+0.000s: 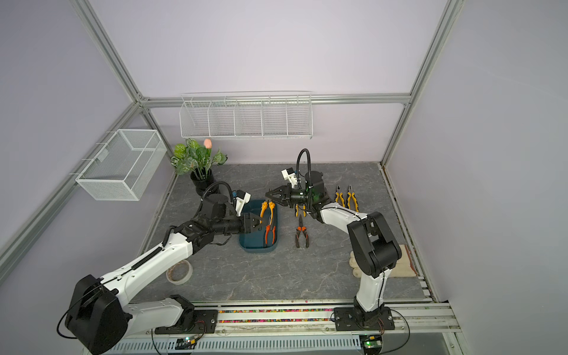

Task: Take the pliers out of the storage box
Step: Pick up the pliers from the storage box, then place the pliers at the center of the board.

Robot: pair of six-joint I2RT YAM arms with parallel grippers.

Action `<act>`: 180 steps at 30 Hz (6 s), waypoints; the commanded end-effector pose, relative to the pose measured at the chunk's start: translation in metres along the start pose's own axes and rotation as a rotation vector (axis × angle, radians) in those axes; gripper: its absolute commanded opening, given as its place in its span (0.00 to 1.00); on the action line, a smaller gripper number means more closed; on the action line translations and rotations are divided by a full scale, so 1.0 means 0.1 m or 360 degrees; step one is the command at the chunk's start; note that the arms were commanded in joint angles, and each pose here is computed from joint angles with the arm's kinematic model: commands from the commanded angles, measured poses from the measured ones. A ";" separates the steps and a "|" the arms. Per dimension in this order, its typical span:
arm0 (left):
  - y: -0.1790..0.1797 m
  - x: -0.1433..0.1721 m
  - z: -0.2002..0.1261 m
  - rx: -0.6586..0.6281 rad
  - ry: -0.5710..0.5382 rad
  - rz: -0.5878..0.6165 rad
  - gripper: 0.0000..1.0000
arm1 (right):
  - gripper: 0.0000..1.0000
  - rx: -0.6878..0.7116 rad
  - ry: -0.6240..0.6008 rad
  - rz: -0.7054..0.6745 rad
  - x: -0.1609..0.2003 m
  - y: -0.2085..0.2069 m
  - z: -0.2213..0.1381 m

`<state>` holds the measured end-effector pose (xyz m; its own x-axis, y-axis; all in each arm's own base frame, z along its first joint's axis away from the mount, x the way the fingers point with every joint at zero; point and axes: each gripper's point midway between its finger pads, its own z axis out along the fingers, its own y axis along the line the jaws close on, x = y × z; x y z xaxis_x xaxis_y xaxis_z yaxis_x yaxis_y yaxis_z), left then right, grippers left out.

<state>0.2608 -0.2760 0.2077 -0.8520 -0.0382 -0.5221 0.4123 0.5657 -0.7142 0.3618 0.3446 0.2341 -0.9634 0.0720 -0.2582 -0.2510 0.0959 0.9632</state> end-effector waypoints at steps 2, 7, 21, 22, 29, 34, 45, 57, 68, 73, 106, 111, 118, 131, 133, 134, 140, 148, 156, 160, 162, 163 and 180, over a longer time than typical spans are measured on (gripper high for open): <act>-0.18 -0.06 -0.05 0.0142 -0.0045 0.0038 0.26 | 0.07 -0.0178 0.0043 -0.0019 0.04 0.24 -0.03; -0.22 -0.03 -0.03 0.0199 -0.0022 0.0025 0.19 | 0.07 -0.0222 0.0040 -0.0006 0.02 0.24 -0.01; -0.28 0.01 -0.04 0.0268 0.0003 0.0071 0.00 | 0.25 -0.0122 0.0063 -0.0027 0.03 0.11 0.03; -0.24 0.02 -0.06 0.0228 -0.0001 0.0085 0.00 | 0.28 -0.0065 0.0066 -0.0043 0.04 0.07 0.03; -0.05 0.10 -0.14 0.0037 -0.0003 0.0167 0.00 | 0.48 0.0441 0.0098 -0.0214 0.07 -0.14 -0.13; 0.26 0.07 -0.25 -0.0325 -0.0037 0.0244 0.00 | 0.50 0.0720 0.0062 -0.0258 0.07 -0.25 -0.30; 0.44 -0.06 -0.55 -0.0732 -0.0269 0.0369 0.00 | 0.53 0.1141 0.0132 -0.0123 0.37 -0.55 -0.36; 0.48 0.00 -0.48 -0.0913 -0.0250 0.0481 0.00 | 0.55 0.1010 0.0107 -0.0154 0.42 -0.28 0.12; 0.43 0.00 -0.45 -0.0944 -0.0239 0.0526 0.00 | 0.61 0.1273 0.0177 -0.0227 0.43 -0.57 0.22; 0.43 0.00 -0.43 -0.0938 -0.0232 0.0528 0.00 | 0.61 0.1260 0.0185 -0.0233 0.43 -0.60 0.31; 0.42 0.01 -0.38 -0.0924 -0.0213 0.0535 0.00 | 0.29 0.1129 0.0176 -0.0228 0.45 -0.50 0.54; 0.41 0.01 -0.38 -0.0921 -0.0212 0.0535 0.00 | 0.20 0.1120 0.0176 -0.0223 0.45 -0.49 0.57; 0.40 0.02 -0.38 -0.0916 -0.0213 0.0539 0.00 | 0.34 0.1131 0.0183 -0.0216 0.45 -0.53 0.60; 0.40 0.02 -0.37 -0.0915 -0.0212 0.0541 0.00 | 0.20 0.1208 0.0172 -0.0274 0.43 -0.55 0.59; 0.41 0.03 -0.37 -0.0918 -0.0210 0.0540 0.00 | 0.15 0.1219 0.0167 -0.0288 0.43 -0.52 0.58; 0.41 0.03 -0.36 -0.0917 -0.0205 0.0541 0.00 | 0.11 0.1224 0.0165 -0.0293 0.43 -0.51 0.57; 0.42 0.02 -0.34 -0.0926 -0.0203 0.0531 0.09 | 0.07 0.1293 0.0154 -0.0350 0.41 -0.45 0.51; 0.40 0.00 -0.39 -0.0922 -0.0226 0.0531 0.43 | 0.06 0.1405 0.0085 -0.0454 0.31 -0.39 0.34; 0.40 0.00 -0.45 -0.0940 -0.0239 0.0541 0.48 | 0.07 0.1440 -0.0014 -0.0465 0.12 -0.28 0.08; 0.40 -0.02 -0.47 -0.0955 -0.0255 0.0541 0.47 | 0.07 0.1451 -0.0112 -0.0473 -0.02 -0.10 -0.24; 0.40 -0.03 -0.48 -0.0962 -0.0266 0.0539 0.47 | 0.07 0.1482 -0.0143 -0.0485 -0.07 -0.01 -0.45; 0.41 -0.03 -0.47 -0.0961 -0.0265 0.0539 0.46 | 0.07 0.1503 -0.0161 -0.0499 -0.09 0.04 -0.57; 0.36 -0.05 -0.35 -0.0905 -0.0248 0.0547 0.42 | 0.07 0.1944 0.0214 -0.0296 0.72 -0.61 -1.82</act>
<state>0.2643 -0.2185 0.1857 -0.6513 0.1418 -0.7454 0.3636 0.9206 -0.1426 0.3021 0.1787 0.2019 -0.9150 -0.0948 -0.3922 -0.1972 0.9531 0.2298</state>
